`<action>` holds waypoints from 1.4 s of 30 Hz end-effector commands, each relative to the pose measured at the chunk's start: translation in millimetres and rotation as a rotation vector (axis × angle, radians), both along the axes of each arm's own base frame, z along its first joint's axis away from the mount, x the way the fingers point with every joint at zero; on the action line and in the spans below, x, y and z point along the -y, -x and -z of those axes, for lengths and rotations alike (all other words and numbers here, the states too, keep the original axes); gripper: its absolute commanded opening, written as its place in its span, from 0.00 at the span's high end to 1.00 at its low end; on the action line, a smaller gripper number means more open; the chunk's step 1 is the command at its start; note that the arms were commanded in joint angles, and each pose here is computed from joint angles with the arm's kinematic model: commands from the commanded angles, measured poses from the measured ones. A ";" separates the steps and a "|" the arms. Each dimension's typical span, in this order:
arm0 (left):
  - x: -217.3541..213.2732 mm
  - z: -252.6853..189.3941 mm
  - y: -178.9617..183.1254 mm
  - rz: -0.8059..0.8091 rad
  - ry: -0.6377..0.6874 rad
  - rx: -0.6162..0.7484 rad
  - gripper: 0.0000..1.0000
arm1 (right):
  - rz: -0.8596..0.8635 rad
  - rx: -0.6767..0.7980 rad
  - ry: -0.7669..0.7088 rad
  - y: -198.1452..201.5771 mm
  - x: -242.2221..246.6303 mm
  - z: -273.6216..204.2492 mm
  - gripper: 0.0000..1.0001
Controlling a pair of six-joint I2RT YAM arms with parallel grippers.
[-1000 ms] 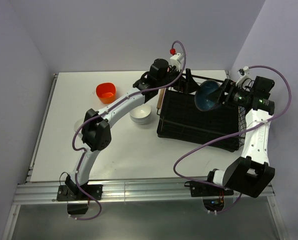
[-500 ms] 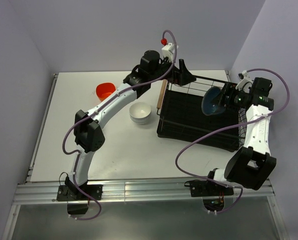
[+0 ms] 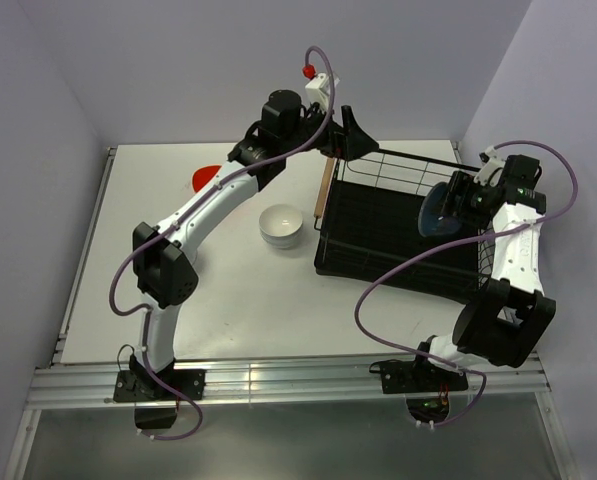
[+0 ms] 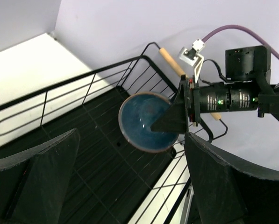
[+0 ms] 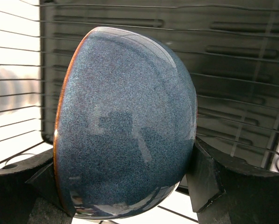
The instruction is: Load the bowls into the dish rack
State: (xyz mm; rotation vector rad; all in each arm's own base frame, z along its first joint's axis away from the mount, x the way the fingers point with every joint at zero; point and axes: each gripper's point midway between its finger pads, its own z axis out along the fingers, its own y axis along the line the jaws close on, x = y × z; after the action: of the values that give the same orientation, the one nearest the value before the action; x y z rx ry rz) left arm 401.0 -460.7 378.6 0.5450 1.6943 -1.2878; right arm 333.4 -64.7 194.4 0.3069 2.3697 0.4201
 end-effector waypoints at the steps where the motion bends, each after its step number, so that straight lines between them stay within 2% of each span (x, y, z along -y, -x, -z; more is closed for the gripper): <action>1: -18.8 -37.5 12.2 0.005 0.052 0.020 0.01 | 0.033 0.111 0.112 -18.8 22.0 -33.2 1.00; 21: -32.5 -32.7 3.5 -0.036 0.026 0.025 0.01 | 0.217 0.017 0.346 -19.9 79.2 -27.2 1.00; 27: -37.8 -34.1 4.5 -0.043 0.015 0.039 0.00 | 0.227 -0.017 0.407 -21.2 88.5 -20.4 1.00; 34: -49.9 -41.9 11.6 -0.065 -0.004 0.070 0.01 | 0.252 -0.029 0.549 -20.8 102.3 -25.0 1.00; 42: -63.5 -41.3 21.6 -0.084 -0.042 0.096 0.01 | 0.228 -0.040 0.659 -34.5 95.2 -27.2 1.00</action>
State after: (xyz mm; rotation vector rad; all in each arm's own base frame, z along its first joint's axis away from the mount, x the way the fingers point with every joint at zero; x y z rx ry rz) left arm 391.1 -412.1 389.3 0.5318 1.7303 -1.1831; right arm 336.2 -142.0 173.6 0.2987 2.5079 -0.3231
